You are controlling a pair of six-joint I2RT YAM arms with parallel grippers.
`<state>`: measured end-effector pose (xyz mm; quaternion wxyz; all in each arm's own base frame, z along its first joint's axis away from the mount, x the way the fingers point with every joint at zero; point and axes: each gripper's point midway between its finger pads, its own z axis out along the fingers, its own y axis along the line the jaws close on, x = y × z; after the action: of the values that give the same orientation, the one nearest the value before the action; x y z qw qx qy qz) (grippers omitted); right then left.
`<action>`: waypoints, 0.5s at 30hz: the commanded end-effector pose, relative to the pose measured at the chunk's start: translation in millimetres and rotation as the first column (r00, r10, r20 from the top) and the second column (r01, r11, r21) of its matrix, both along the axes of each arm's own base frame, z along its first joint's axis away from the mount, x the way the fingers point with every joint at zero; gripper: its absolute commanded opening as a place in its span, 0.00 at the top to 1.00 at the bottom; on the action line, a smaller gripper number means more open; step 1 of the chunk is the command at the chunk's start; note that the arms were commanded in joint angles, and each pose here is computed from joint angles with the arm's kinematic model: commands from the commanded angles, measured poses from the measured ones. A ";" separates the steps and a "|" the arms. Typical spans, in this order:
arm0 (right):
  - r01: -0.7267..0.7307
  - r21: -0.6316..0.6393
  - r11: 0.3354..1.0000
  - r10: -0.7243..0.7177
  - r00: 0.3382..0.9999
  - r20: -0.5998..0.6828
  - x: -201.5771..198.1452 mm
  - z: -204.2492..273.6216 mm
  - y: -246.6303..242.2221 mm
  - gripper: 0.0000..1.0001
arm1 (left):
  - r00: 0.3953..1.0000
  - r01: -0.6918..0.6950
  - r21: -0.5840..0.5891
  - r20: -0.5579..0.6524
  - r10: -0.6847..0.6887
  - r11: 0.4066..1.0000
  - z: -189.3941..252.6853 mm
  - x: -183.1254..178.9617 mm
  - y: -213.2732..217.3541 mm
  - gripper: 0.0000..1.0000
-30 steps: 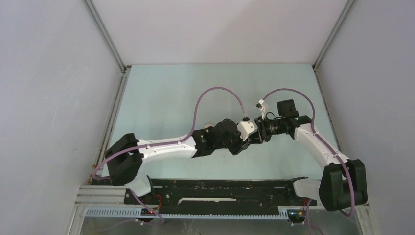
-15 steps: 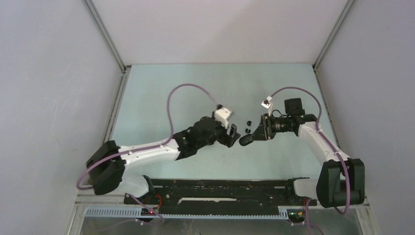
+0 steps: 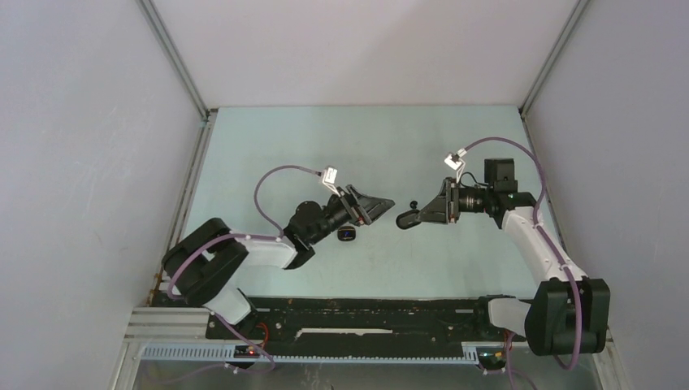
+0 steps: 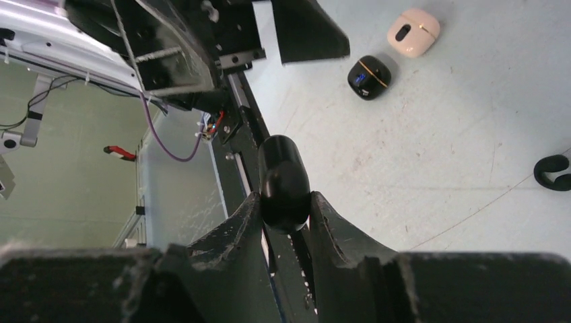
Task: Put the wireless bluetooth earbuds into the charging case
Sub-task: Pick up the charging case at the center of the board.
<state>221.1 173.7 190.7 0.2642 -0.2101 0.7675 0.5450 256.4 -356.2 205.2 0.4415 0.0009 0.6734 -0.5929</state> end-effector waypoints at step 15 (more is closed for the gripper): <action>0.078 0.090 0.993 -0.093 0.981 0.172 34.4 61.1 -2.4 0.80 | 0.946 0.302 -0.251 -0.036 -0.321 0.919 41.8 -12.5 -39.3 0.37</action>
<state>246.2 170.5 219.2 0.3195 -0.1923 0.7515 0.5442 247.7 -394.2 236.3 0.3283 0.0193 0.6192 -0.7130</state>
